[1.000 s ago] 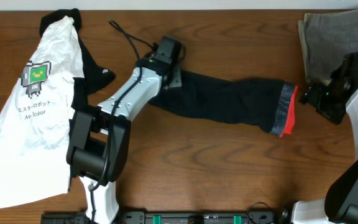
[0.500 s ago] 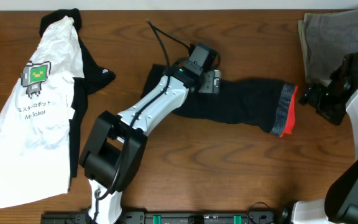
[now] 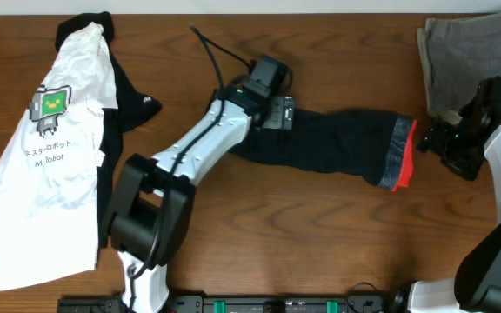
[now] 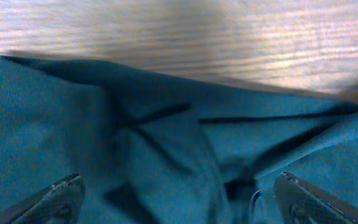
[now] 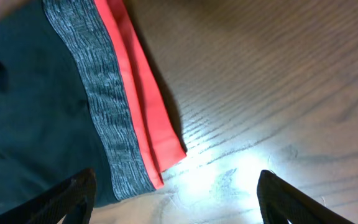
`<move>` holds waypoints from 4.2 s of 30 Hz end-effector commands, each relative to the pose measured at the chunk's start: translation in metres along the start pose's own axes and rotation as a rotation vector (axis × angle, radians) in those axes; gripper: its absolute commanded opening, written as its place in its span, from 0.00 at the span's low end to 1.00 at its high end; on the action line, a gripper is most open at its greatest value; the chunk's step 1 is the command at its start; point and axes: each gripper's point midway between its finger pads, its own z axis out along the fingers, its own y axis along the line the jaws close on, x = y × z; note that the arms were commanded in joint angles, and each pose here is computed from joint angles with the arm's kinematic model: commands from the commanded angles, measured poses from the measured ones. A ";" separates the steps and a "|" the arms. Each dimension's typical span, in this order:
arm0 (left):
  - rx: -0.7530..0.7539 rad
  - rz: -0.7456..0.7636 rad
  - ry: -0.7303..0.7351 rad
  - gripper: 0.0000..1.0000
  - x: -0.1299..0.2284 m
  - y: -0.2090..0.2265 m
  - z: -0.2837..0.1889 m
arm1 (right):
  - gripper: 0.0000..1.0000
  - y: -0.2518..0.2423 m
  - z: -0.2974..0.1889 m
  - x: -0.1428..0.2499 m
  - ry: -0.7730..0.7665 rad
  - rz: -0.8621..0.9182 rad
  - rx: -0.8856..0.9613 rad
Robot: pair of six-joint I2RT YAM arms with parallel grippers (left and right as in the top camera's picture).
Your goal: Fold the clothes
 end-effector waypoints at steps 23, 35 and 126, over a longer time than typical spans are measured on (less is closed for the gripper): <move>-0.241 -0.150 0.029 0.98 -0.015 0.172 -0.090 | 0.71 0.052 0.068 0.012 -0.182 -0.318 -0.241; -0.317 -0.219 0.041 0.98 -0.009 0.212 -0.097 | 0.75 0.044 0.074 -0.003 -0.272 -0.271 -0.194; -0.465 -0.356 0.064 0.98 0.007 0.256 -0.111 | 0.01 0.145 0.037 0.028 0.025 -0.437 -0.282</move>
